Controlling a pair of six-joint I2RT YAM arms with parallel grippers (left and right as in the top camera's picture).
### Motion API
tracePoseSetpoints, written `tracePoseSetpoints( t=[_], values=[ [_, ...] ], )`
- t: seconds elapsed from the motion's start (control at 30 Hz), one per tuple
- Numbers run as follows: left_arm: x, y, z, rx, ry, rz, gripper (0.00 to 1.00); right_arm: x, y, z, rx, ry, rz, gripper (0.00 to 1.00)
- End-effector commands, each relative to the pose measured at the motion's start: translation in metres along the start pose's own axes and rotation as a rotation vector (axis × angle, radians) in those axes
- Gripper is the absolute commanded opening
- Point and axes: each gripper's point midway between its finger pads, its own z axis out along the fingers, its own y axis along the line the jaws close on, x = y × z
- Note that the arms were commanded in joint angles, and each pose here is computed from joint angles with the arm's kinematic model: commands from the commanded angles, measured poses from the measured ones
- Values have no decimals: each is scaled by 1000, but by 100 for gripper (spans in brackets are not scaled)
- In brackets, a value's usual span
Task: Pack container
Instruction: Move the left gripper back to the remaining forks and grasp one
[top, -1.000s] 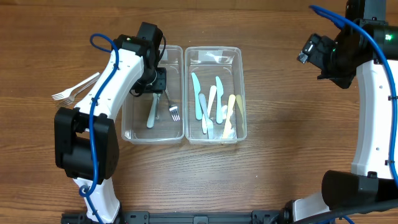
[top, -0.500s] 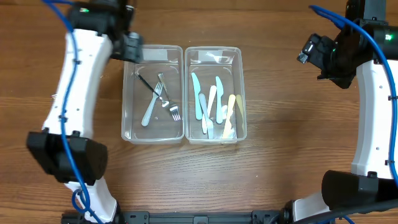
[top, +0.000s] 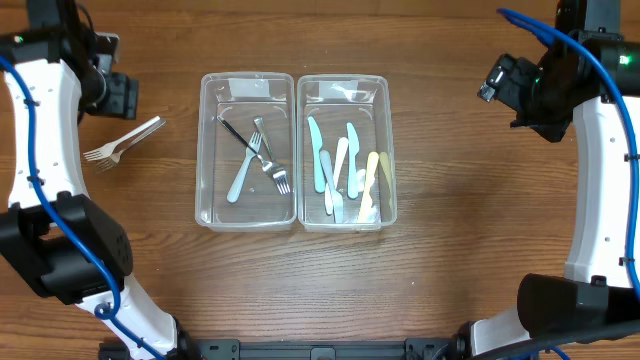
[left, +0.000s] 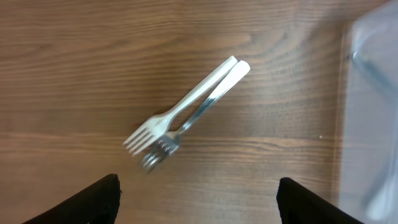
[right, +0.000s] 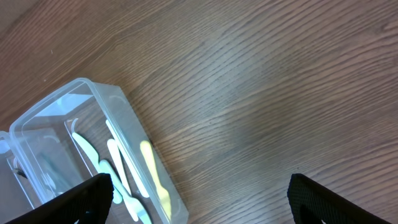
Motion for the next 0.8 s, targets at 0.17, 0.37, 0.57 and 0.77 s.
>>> tracePoseSetpoints(
  t=[0.17,0.37,0.57,0.77],
  values=[
    [36,-25,77,87,61,186,85,-2,0,-1,-2,-8,-2,92],
    [48,-24,104,78,43,237,93,-1,0,-1,-1,-7,-2,92],
    [39,-16,108,53,1,254,94,-1,0,-1,-1,-7,-1,92],
    [42,-16,120,54,18,264,94,-1,0,-1,-1,-7,-2,92]
  ],
)
